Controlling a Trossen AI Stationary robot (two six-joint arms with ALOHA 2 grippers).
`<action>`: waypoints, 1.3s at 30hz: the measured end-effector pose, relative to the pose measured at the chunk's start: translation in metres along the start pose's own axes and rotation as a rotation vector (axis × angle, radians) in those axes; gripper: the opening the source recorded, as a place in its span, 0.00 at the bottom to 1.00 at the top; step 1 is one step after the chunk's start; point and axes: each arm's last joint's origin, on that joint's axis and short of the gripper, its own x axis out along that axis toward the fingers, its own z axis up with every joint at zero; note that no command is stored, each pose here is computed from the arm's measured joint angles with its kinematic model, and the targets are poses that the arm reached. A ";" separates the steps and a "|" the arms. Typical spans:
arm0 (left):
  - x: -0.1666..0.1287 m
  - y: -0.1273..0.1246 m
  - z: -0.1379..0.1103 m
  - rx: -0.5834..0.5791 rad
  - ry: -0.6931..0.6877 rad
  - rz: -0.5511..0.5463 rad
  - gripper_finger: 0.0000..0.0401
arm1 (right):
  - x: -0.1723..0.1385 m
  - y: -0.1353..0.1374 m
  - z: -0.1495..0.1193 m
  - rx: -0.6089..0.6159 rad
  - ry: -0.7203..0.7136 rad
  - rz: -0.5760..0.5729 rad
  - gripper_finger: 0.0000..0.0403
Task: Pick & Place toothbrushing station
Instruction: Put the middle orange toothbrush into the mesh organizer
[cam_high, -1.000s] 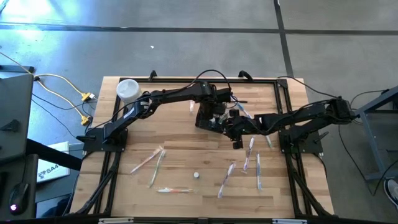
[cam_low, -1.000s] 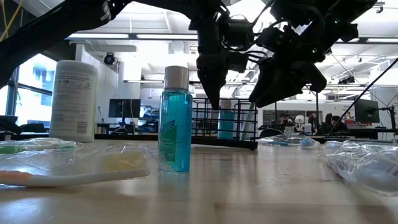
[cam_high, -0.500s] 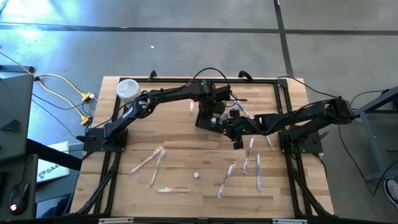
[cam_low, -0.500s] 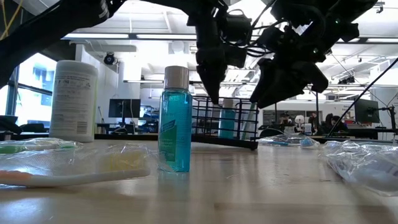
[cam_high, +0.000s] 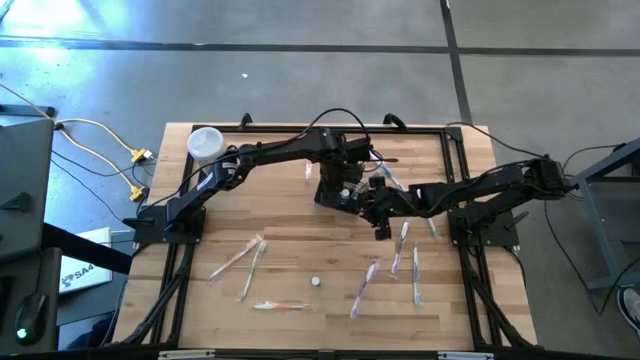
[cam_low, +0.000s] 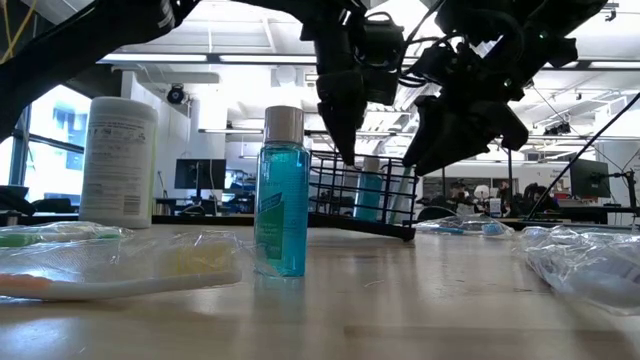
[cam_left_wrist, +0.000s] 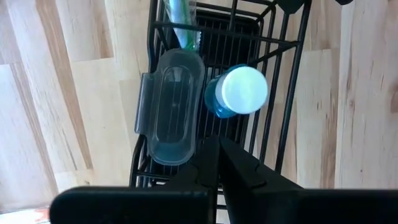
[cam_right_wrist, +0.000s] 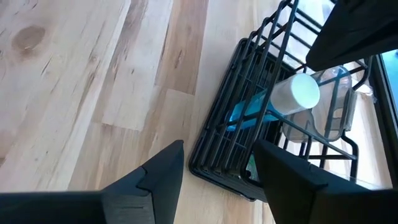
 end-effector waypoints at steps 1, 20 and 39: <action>0.000 0.000 0.000 0.000 0.000 0.000 0.02 | -0.001 -0.001 0.000 0.000 0.001 -0.015 0.47; 0.000 0.006 -0.002 -0.015 0.000 0.002 0.02 | -0.003 -0.004 0.004 -0.025 -0.011 -0.113 0.47; -0.081 -0.011 -0.018 -0.051 -0.110 0.078 0.02 | -0.054 0.008 0.022 -0.044 -0.212 -0.086 0.47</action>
